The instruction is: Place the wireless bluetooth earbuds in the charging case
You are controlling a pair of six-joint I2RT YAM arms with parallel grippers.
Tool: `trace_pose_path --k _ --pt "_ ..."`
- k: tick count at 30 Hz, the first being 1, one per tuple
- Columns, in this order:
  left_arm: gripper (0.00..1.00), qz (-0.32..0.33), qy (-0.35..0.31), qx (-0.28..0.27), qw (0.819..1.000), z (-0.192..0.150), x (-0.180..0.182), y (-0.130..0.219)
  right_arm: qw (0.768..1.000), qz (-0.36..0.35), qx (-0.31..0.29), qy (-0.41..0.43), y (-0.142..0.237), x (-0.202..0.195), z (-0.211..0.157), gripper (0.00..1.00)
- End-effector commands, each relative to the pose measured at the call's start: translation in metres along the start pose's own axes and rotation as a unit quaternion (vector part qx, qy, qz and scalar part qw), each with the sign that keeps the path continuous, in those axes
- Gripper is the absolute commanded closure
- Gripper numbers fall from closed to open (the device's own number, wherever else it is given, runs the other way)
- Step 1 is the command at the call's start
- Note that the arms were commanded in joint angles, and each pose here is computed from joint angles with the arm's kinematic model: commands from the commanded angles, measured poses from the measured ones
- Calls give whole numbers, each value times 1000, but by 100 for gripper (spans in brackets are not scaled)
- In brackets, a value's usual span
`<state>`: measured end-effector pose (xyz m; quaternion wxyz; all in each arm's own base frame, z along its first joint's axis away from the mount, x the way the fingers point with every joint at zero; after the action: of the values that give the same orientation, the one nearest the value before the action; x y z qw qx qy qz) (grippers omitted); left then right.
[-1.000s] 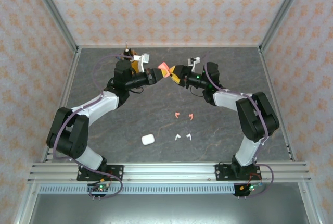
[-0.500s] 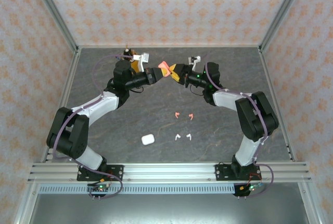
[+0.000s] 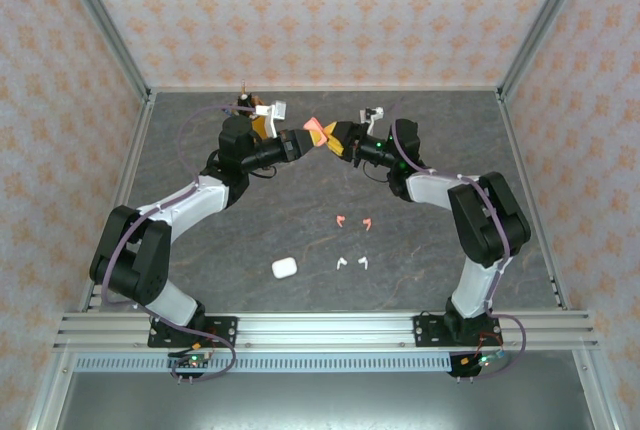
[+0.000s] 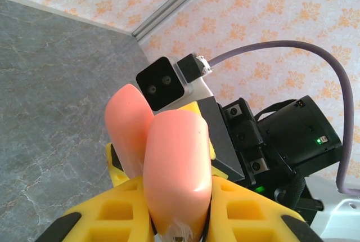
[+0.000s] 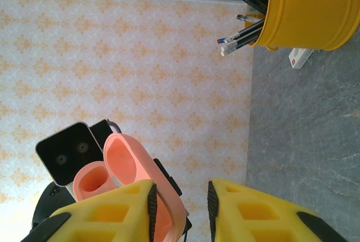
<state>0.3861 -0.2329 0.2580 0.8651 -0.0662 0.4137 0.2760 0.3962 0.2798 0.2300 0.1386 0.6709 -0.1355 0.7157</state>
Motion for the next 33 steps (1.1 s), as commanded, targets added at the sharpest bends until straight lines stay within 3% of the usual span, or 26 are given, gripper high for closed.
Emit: trace_pose_path --k 1,20,33 --pt "93 -36 -28 -9 999 4 -24 1 1000 22 -10 12 -6 12 6 67" --pt "93 -29 -25 -11 999 3 -17 -2 999 46 -15 2 -3 23 9 85" --pt "98 -61 -46 -18 997 23 -39 -4 996 53 -68 1 29 45 20 57"
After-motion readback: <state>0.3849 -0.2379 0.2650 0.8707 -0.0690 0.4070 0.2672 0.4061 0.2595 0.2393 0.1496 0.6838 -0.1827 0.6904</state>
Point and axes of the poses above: each hand's point on the last joint's axis, 136 mm out from that joint toward the fingers, its own y axis back along the fingers, its own x axis along the line the jaws close on, z = x × y, the point moved 2 cm from there along y, back along the fingers, and after that the axes turned 2 degrees about -y, right-handed, at the moved point
